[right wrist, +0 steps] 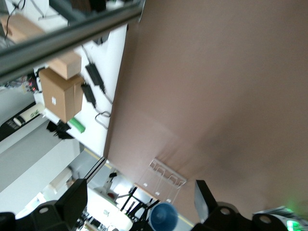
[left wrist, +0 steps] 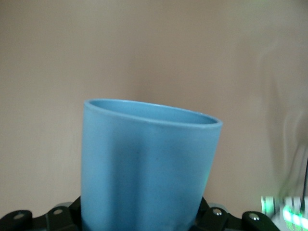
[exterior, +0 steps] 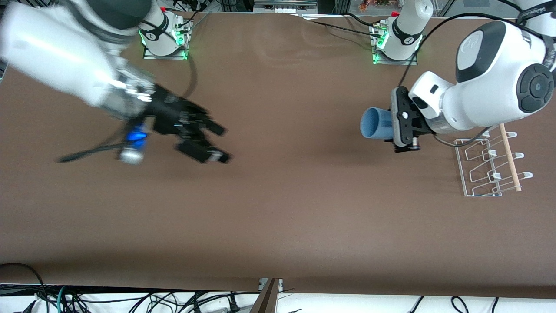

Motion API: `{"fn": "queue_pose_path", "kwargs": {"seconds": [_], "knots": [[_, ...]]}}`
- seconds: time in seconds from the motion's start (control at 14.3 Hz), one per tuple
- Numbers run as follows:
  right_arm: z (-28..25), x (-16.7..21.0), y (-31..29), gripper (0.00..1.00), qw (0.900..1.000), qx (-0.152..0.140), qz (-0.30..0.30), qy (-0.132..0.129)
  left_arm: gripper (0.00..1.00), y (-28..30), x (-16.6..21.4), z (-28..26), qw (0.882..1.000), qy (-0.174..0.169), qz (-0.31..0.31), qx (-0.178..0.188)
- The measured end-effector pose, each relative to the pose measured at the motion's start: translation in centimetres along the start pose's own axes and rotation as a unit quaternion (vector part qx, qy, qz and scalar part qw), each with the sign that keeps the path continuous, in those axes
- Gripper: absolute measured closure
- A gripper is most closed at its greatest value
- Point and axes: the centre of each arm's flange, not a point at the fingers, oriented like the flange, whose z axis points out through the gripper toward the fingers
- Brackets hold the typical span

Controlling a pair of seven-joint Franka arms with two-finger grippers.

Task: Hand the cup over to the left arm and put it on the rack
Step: 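Open the right gripper and withdraw while the left gripper carries the cup, then lower the cup onto the wire rack with the left gripper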

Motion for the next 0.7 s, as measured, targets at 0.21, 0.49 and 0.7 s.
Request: {"fn": "queue_pose_path", "kwargs": {"seconds": [0.21,0.49,0.7], "knots": [[-6.2,5.2,2.4,0.01,0.998,-0.057,-0.023,0.011,0.26,-0.9,-3.3,-0.3,0.995,-0.098,-0.011,0.022],[-11.5,11.9,6.4,0.01,0.987,-0.120,-0.105,0.002,0.26,-1.4,-6.6,-0.7,0.970,-0.238,-0.019,0.044],[-12.9,14.4,8.1,0.01,0.980,-0.149,-0.134,0.015,0.26,-2.2,-8.8,0.2,0.940,-0.337,-0.027,0.037]]}}
